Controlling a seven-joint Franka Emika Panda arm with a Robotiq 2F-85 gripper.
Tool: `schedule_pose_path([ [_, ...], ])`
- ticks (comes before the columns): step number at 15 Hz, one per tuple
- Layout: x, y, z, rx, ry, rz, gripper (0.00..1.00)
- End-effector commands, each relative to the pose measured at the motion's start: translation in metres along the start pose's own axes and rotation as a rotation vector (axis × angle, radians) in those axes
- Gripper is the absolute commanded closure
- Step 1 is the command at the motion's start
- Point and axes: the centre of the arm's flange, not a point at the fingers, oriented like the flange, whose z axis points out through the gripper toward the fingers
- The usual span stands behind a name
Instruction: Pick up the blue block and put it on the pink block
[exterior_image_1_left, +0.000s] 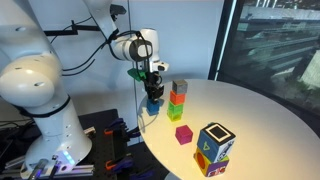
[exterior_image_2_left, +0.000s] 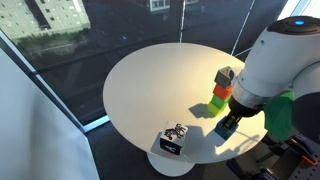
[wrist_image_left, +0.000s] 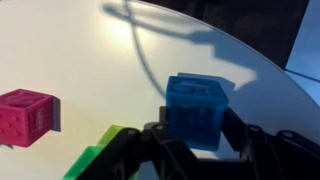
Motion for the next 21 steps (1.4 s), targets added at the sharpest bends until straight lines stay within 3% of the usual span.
schedule_pose_path([
  [1, -0.01, 0.021, -0.03, -0.037, -0.032, 0.026, 0.7],
  [10, -0.014, 0.08, -0.057, -0.077, -0.091, 0.146, 0.7],
  [21, 0.003, 0.156, -0.062, -0.089, -0.065, 0.233, 0.7],
])
